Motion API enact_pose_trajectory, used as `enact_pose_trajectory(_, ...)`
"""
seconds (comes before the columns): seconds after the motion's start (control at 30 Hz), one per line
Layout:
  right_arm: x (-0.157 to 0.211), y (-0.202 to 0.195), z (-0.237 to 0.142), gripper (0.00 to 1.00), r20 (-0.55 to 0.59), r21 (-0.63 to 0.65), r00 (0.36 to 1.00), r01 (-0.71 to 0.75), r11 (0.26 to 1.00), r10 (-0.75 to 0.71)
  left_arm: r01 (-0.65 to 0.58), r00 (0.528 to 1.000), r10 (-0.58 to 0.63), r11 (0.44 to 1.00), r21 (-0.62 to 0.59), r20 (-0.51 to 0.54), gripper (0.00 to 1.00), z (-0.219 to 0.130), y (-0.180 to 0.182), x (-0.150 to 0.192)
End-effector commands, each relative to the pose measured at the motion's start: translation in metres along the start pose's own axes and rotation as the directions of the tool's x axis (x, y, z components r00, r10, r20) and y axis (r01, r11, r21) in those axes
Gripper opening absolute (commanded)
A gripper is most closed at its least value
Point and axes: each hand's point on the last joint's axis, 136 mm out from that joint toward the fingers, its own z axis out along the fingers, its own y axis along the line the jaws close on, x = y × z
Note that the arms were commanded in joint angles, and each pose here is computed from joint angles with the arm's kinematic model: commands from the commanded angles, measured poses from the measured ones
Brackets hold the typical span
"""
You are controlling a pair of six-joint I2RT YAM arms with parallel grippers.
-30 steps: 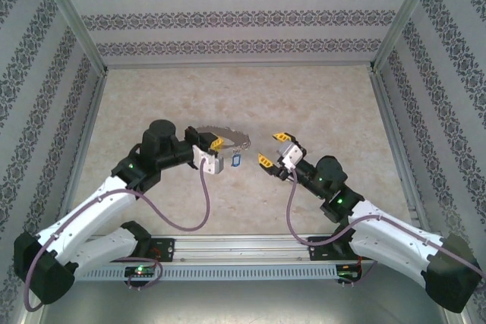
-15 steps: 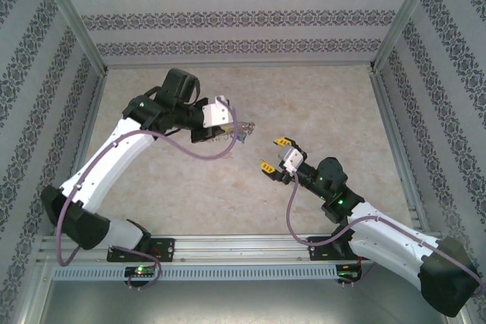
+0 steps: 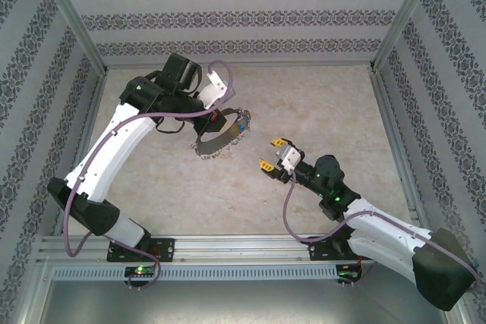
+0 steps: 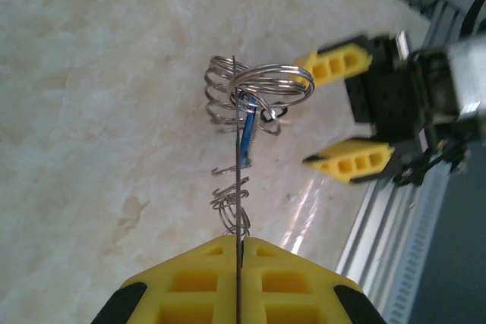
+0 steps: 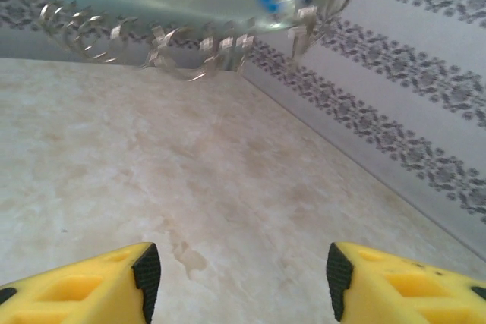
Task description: Put the keys on the keyring
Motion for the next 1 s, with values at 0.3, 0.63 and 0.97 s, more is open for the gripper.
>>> enact_pose_trajectory(0.3,-0.058,0.019,0.002,0.5,0.184,-0.019,0.969,0.173,0.985,-0.167,0.519,0.853,-0.494,0.839,0.165,-0.169,0.0,0.003,-0.012,-0.018)
enact_pose_trajectory(0.63,-0.065,0.021,0.016,0.41,0.186,-0.03,0.963,0.205,0.978,-0.196,0.488,0.873,-0.473,0.834,0.258,-0.12,0.0,-0.001,-0.022,-0.03)
enact_pose_trajectory(0.97,-0.087,0.012,0.02,0.38,0.21,0.08,0.942,0.252,0.965,-0.263,0.464,0.886,-0.444,0.855,0.233,-0.133,0.0,-0.007,-0.024,-0.02)
